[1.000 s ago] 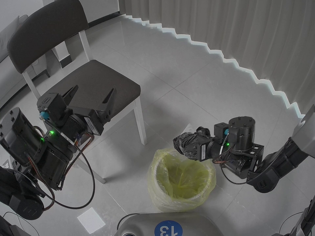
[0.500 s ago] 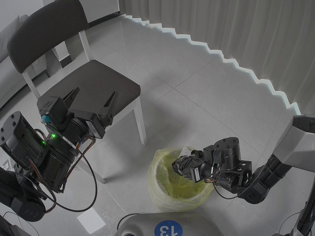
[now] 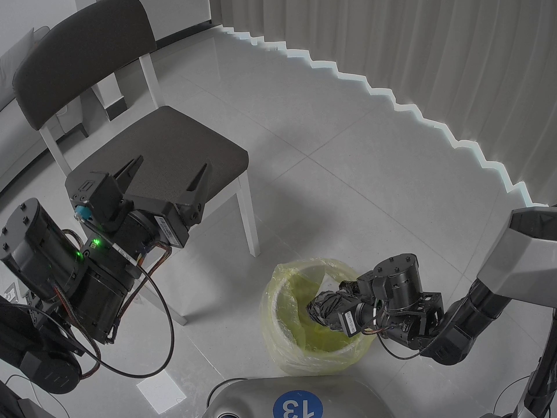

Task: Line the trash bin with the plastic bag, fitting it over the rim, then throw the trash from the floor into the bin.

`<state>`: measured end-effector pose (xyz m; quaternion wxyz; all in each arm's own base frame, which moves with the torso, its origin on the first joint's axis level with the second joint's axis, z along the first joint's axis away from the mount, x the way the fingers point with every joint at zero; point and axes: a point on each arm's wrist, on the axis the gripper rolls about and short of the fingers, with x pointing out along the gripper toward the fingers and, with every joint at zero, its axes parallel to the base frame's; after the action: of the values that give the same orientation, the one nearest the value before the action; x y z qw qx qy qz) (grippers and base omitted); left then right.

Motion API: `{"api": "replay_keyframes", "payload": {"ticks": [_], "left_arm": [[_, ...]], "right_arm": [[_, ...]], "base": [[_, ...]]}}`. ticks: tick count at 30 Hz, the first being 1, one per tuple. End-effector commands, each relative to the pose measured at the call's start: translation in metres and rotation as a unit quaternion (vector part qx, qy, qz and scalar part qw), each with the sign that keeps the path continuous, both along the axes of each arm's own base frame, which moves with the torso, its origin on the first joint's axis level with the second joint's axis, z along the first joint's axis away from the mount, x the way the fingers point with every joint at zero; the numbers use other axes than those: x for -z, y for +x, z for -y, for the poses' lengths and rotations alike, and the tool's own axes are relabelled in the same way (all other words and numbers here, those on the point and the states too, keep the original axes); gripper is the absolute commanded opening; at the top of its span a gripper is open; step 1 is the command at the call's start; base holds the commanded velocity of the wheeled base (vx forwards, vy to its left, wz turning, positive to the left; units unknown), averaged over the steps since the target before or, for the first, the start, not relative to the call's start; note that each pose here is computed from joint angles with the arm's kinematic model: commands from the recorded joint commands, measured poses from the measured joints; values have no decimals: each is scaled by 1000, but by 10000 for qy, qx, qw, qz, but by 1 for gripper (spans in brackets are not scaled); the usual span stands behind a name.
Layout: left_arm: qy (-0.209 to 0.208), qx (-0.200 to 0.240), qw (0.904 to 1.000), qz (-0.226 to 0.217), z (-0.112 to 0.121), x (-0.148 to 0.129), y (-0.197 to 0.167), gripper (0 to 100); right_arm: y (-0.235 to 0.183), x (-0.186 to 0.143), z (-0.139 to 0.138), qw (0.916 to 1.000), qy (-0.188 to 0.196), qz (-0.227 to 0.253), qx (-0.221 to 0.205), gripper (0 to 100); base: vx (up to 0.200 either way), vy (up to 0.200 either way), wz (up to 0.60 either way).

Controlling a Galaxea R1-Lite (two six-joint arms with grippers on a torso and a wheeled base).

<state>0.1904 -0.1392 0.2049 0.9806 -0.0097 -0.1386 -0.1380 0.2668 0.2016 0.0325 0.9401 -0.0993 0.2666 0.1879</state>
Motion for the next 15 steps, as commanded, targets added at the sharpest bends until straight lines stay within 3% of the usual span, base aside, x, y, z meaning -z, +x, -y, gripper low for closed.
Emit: {"api": "replay_keyframes", "payload": {"ticks": [1,15], "left_arm": [[9,-2,10000,-11,0,1,0,100],[18,-2,10000,-23,1,1,1,100]], "right_arm": [[-11,-3,4,9997,-188,-51,-149,0],[-11,20,-25,9972,-12,-239,-714,0]], "base": [[0,0,0],[0,0,0]]}}
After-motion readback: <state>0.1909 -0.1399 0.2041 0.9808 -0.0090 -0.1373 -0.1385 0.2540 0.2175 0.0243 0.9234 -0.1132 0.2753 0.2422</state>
